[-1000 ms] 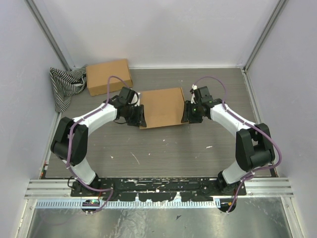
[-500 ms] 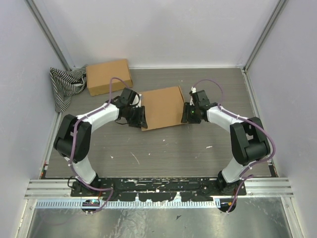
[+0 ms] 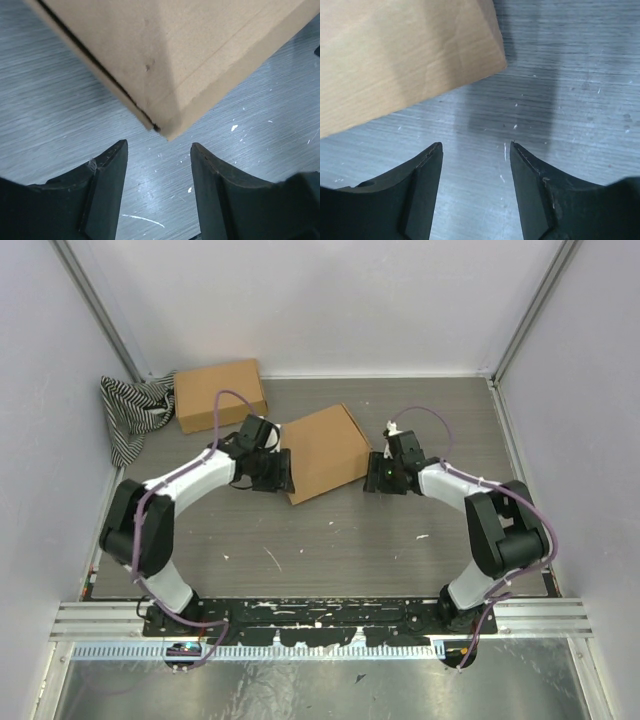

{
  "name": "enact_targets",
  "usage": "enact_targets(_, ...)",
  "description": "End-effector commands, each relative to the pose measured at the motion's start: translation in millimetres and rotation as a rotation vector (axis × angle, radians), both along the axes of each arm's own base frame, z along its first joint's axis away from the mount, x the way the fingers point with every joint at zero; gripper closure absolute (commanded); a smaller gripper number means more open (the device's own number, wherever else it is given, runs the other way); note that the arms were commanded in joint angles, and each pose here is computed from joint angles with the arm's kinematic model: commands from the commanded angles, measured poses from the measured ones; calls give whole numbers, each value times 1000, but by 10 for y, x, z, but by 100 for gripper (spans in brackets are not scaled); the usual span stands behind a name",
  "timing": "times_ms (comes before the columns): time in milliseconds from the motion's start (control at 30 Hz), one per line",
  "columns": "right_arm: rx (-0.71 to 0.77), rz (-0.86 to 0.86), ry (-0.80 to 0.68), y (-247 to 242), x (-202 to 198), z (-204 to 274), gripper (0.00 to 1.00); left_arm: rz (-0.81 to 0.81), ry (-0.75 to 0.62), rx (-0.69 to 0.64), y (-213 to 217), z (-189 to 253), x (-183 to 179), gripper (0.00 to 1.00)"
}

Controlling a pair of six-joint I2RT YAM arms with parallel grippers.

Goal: Fold the paper box

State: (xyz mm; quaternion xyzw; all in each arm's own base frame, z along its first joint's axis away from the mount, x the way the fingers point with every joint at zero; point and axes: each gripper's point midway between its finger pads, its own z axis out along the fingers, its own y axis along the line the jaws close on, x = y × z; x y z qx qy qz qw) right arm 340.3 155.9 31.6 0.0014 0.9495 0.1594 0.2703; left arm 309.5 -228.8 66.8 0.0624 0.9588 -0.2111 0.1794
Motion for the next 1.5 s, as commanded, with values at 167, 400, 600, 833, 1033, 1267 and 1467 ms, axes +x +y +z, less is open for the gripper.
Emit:
enact_targets(167, 159, 177, -220, 479, -50, 792, 59, 129, -266, 12, 214, 848, 243, 38)
enact_targets(400, 113, 328, -256, 1330, -110, 576, 99, 143, -445, -14, -159, 932, 1195, 42)
enact_targets(600, 84, 372, -274, 1754, -132, 465, 99, 121, -350, 29, -360, 399, 1535, 44)
enact_targets(833, 116, 343, -312, 1940, -54, 353, 99, 82, -276, 32, -479, 55, 1590, 44)
enact_targets(1033, 153, 301, -390, 2107, 142, 334, 99, 28, -176, -12, -586, -218, 1409, 48)
enact_targets(1267, 285, 206, -538, 2238, 370, 445, 99, 8, -55, -66, -672, -562, 1103, 54)
enact_targets(1467, 324, 98, -614, 2229, 569, 522, 95, -32, 19, -77, -760, -843, 760, 60)
